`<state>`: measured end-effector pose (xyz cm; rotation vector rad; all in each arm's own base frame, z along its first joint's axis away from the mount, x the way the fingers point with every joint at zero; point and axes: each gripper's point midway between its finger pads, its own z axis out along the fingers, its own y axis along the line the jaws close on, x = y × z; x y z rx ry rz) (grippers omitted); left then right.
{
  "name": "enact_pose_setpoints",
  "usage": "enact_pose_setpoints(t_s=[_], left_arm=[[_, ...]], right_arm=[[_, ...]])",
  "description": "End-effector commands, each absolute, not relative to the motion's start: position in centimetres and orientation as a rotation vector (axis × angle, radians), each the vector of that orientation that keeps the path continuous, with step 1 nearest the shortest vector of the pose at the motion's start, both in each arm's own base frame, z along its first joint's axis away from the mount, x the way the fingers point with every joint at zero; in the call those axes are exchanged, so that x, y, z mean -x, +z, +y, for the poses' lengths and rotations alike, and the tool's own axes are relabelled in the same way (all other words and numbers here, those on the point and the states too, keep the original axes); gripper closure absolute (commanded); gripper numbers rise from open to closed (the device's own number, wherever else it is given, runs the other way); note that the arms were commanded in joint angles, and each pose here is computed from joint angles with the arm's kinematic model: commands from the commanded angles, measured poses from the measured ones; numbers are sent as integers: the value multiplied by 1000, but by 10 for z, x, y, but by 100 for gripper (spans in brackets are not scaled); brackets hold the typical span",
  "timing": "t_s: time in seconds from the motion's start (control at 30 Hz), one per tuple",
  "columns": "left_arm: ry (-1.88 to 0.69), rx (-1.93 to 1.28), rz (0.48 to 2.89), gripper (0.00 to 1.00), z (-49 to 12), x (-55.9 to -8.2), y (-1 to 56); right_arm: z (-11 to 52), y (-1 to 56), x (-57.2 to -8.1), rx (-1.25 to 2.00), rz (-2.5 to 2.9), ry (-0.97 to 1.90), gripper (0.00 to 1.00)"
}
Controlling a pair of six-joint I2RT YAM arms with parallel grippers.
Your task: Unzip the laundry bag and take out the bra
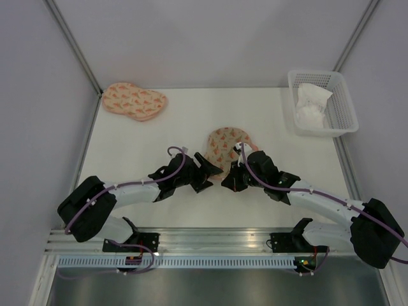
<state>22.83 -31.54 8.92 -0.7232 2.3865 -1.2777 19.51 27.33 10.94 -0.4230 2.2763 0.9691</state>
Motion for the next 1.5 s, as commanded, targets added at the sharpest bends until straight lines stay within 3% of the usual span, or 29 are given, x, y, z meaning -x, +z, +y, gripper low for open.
enact_pose_setpoints(t_s=[0.0, 0.03, 0.13, 0.17, 0.27, 0.5, 0.7, 1.0, 1.03, 1.1, 1.17, 1.23, 1.47], left_arm=[[-1376, 810, 2260, 22, -329, -248, 116], [-1376, 812, 2254, 27, -330, -249, 117], [-1370, 810, 2232, 60, -329, -253, 118], [-1365, 816, 2226, 79, -328, -254, 119], [-1343, 827, 2232, 98, -324, -255, 116], [-1296, 778, 2218, 98, -303, -259, 114], [-1248, 473, 2299, 98, -291, -253, 111], [-1406, -118, 2352, 98, -335, -243, 124], [-1391, -128, 2348, 98, -337, -250, 124], [-1366, -124, 2324, 83, -342, -272, 127], [-1345, -93, 2308, 47, -342, -291, 129], [-1324, -19, 2307, 22, -343, -308, 133], [-1162, 352, 2341, 13, -305, -297, 131]], right_arm=[[282, 125, -193, 464, 2205, 1034, 99], [281, 122, -192, 469, 2212, 1031, 100], [279, 118, -192, 463, 2233, 1011, 100], [278, 116, -192, 463, 2243, 1000, 100], [270, 107, -194, 450, 2290, 925, 100], [229, 90, -206, 347, 2401, 615, 100], [182, 81, -218, 187, 2442, 291, 100], [198, 77, -222, 198, 2441, 364, 100], [201, 79, -222, 203, 2433, 381, 100], [204, 83, -223, 205, 2421, 404, 100], [208, 86, -222, 213, 2411, 437, 100], [209, 87, -222, 212, 2408, 449, 99], [234, 93, -215, 283, 2378, 627, 100]])
